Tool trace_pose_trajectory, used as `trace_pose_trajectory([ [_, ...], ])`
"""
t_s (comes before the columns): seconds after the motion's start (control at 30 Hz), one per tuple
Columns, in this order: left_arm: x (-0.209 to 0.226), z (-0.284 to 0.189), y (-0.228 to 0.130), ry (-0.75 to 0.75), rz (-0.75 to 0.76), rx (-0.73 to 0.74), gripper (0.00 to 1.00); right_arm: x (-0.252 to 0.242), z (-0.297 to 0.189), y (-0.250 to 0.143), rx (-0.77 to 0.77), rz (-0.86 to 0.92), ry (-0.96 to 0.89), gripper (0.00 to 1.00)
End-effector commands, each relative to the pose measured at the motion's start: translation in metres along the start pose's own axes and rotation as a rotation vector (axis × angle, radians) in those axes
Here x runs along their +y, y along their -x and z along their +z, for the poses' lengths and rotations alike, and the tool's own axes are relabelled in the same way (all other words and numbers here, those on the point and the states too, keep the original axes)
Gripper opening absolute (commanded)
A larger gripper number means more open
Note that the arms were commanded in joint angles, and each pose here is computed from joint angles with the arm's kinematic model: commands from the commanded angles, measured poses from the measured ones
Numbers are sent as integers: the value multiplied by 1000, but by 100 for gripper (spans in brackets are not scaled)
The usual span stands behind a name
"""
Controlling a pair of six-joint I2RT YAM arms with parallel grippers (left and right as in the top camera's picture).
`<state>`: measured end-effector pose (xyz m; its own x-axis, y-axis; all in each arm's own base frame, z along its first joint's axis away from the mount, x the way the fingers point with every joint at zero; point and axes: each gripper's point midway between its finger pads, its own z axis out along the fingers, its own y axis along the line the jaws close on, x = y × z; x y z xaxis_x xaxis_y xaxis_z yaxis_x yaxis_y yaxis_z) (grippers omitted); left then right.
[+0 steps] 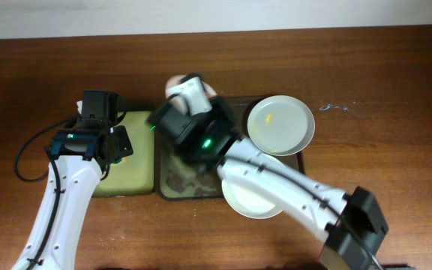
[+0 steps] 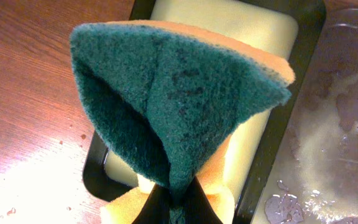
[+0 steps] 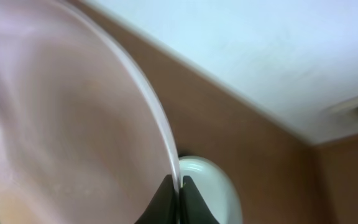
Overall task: Clean dirty plates on tray and stack at the side
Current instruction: 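Carry the pink plate right and set it on the table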
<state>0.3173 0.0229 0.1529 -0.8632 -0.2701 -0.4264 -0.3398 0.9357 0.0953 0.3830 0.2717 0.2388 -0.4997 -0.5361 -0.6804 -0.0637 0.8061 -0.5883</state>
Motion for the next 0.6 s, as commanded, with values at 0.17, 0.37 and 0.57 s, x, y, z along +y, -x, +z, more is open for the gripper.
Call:
trace_pose_trajectory([
  [0.17, 4, -7, 7, 14, -22, -35, 0, -26, -81, 55, -195, -229, -334, 4],
  [0.37, 4, -6, 6, 15, -20, -30, 0, -18, -73, 54, -197, -229, -275, 4],
  [0.57, 4, -7, 4, 13, -19, -24, 0, 31, 22, -15, 133, 70, 419, 4],
])
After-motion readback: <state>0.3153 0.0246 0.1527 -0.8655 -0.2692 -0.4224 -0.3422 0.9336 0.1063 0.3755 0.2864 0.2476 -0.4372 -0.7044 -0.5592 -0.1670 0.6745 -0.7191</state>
